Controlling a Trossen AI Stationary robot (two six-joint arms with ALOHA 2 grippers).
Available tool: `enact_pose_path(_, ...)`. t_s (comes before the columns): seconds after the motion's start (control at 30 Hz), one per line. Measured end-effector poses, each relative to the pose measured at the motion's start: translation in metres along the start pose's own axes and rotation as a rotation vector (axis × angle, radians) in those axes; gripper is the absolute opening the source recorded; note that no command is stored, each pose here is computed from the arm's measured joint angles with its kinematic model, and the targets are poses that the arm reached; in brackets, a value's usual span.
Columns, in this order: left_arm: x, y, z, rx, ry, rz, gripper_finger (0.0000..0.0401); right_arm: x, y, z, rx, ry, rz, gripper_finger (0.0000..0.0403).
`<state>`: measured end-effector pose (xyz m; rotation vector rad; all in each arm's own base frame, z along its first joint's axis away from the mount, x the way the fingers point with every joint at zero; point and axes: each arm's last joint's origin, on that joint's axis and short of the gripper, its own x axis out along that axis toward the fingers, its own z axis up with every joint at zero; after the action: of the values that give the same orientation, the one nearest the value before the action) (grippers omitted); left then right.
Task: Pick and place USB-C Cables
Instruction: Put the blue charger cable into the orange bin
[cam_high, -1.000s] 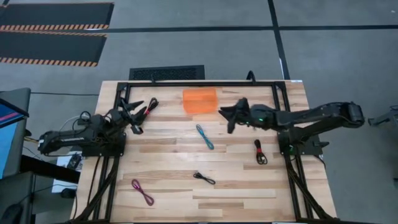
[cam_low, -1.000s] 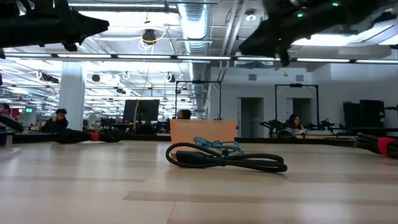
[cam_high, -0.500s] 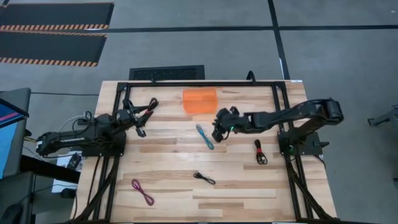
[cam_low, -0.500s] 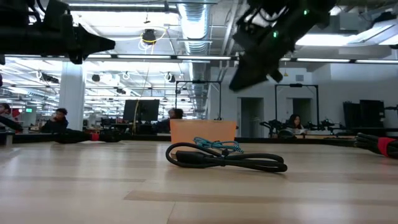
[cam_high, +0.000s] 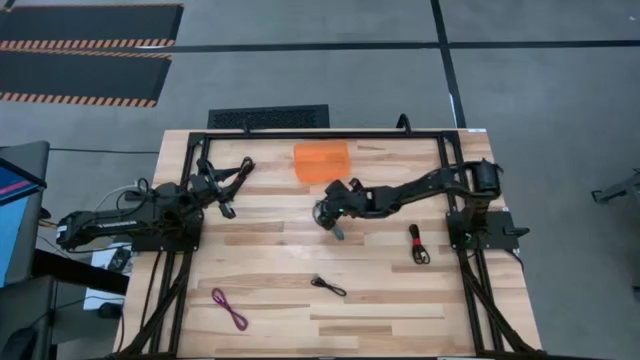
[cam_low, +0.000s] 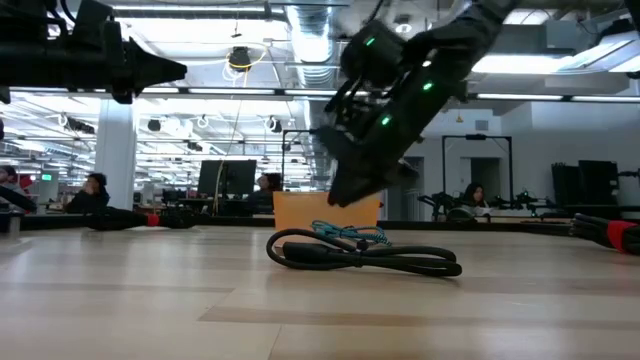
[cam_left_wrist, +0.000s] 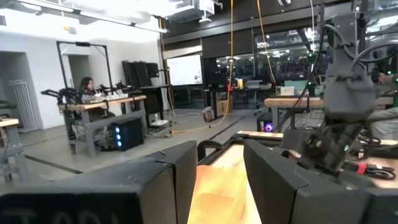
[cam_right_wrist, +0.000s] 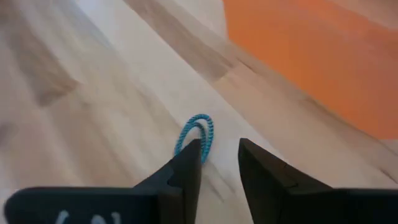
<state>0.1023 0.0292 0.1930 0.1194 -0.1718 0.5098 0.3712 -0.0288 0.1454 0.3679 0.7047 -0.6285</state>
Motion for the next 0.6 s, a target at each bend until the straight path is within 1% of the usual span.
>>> enact_pose_path(0.07, 0.0, 0.0, -0.001, 0.008, 0.006, 0.0, 0.0125, 0.005, 0.001, -0.001, -0.011, 0.06, -0.041, 0.0153)
enact_pose_path(0.1, 0.0, 0.0, -0.001, 0.019, 0.009, 0.0, 0.0125, 0.008, 0.005, 0.001, -0.011, 0.068, -0.035, 0.0161)
enact_pose_path(0.17, 0.0, 0.0, -0.002, 0.038, 0.018, 0.001, 0.0125, 0.011, 0.01, -0.002, -0.031, 0.128, -0.013, 0.0175)
enact_pose_path(0.3, 0.001, 0.0, -0.004, 0.04, 0.04, 0.01, 0.0125, 0.022, 0.018, -0.007, -0.042, 0.179, 0.036, 0.0193)
enact_pose_path(0.47, 0.002, -0.001, -0.006, 0.033, 0.063, 0.009, 0.0125, 0.023, 0.02, -0.006, -0.046, 0.187, 0.042, 0.0198)
enact_pose_path(0.6, 0.002, -0.001, -0.006, 0.03, 0.061, 0.01, 0.0125, 0.017, 0.019, -0.003, -0.049, 0.19, 0.04, 0.0184)
